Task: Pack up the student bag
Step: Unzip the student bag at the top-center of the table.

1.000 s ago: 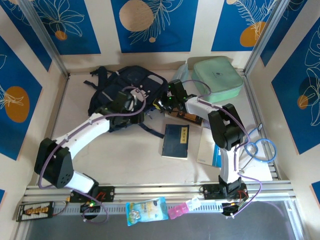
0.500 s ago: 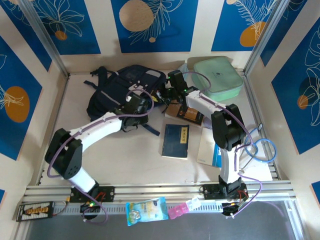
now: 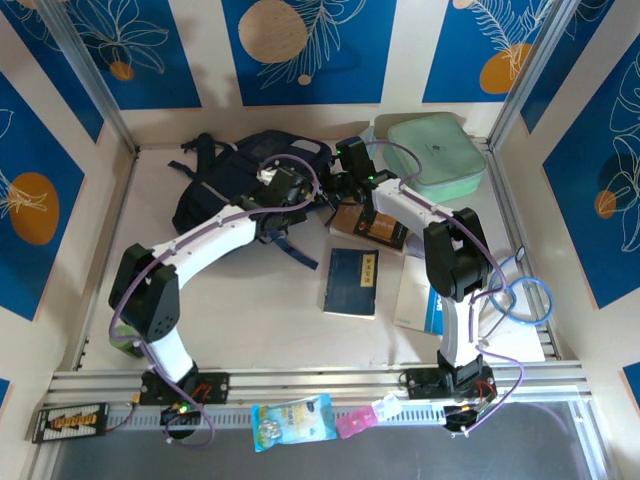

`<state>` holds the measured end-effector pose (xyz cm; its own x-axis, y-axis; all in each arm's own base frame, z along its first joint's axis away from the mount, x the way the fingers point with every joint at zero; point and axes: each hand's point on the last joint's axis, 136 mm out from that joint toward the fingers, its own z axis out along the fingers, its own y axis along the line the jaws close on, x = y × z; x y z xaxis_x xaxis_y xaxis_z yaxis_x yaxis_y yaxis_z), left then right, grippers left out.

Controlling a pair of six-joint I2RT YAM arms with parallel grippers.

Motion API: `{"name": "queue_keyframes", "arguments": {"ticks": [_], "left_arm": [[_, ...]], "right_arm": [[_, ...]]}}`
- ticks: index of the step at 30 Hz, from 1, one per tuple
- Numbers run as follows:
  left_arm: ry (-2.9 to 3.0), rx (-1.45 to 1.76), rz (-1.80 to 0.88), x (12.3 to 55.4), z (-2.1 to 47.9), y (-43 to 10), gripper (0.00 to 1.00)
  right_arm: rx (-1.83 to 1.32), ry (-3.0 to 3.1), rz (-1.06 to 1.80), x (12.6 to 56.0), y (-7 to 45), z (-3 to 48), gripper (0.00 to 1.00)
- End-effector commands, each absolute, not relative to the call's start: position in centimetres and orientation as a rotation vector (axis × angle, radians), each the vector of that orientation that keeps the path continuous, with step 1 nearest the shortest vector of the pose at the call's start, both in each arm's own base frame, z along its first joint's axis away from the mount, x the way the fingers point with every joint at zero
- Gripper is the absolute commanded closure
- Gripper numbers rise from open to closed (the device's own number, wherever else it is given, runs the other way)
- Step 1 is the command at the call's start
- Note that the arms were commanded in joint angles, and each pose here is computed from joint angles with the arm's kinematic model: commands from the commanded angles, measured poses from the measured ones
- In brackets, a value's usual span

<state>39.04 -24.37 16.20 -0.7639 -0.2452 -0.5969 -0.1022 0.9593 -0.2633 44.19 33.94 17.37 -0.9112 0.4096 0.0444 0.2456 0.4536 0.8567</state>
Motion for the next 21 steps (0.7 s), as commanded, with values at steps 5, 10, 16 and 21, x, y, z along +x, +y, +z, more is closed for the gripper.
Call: {"name": "queue_keyframes", "arguments": {"ticks": [5, 10, 16, 21], "left_arm": [[2.504, -0.269, -0.252, 37.5, 16.0, -24.0, 0.72], [2.513, -0.289, -0.276, 36.4, 15.4, -24.2, 0.72], [2.460, -0.284, -0.225, 37.8, 15.8, -23.8, 0.70], [2.419, -0.300, -0.166, 39.3, 16.1, -23.6, 0.72]], "right_arm": [[0.447, 2.404, 1.611, 44.3, 34.8, 23.8, 1.00], [0.432, 2.391, 1.633, 44.3, 35.0, 24.5, 1.00], [0.421, 2.384, 1.684, 44.0, 35.3, 25.3, 1.00], [0.406, 2.367, 1.707, 43.6, 35.2, 26.3, 1.00]]}}
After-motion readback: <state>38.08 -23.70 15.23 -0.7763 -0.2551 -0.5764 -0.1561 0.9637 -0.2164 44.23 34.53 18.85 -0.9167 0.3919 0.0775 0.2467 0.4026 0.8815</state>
